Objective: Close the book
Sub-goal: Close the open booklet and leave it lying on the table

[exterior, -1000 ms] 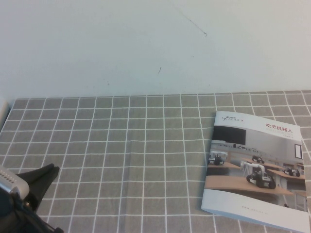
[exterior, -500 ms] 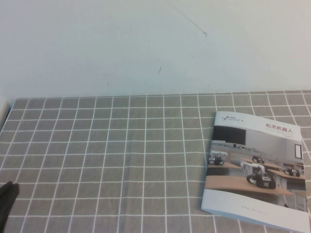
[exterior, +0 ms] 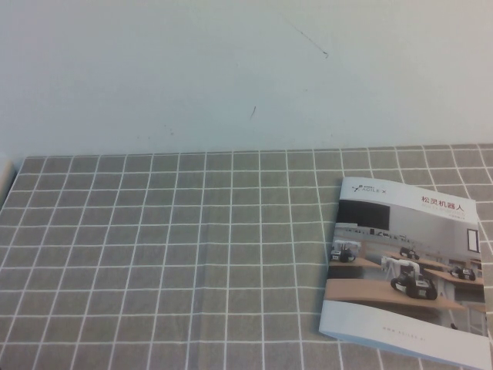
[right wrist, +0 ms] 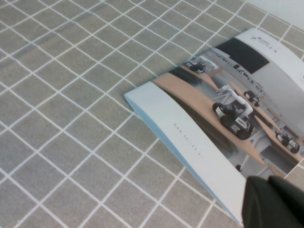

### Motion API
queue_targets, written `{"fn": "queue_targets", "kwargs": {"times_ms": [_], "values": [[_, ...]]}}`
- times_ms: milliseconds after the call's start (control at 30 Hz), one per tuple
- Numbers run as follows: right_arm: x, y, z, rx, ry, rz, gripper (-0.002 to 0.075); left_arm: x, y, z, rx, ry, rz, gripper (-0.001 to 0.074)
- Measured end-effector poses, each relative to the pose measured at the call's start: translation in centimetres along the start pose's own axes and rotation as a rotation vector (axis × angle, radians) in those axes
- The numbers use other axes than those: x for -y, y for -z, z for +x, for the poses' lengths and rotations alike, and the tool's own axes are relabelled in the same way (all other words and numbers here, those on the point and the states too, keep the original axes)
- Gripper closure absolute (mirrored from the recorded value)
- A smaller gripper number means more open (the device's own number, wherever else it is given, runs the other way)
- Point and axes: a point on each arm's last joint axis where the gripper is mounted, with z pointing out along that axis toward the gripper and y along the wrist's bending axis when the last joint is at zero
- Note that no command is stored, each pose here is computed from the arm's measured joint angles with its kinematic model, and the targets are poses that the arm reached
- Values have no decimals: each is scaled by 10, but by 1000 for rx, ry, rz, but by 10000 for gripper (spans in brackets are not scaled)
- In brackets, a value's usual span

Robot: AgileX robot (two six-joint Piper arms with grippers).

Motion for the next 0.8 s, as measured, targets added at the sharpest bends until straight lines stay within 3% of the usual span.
{"fn": "queue_targets", "kwargs": {"times_ms": [800], "values": [[0, 0, 0, 2, -4, -4, 729, 0, 2, 5, -51, 68, 0, 738]]}}
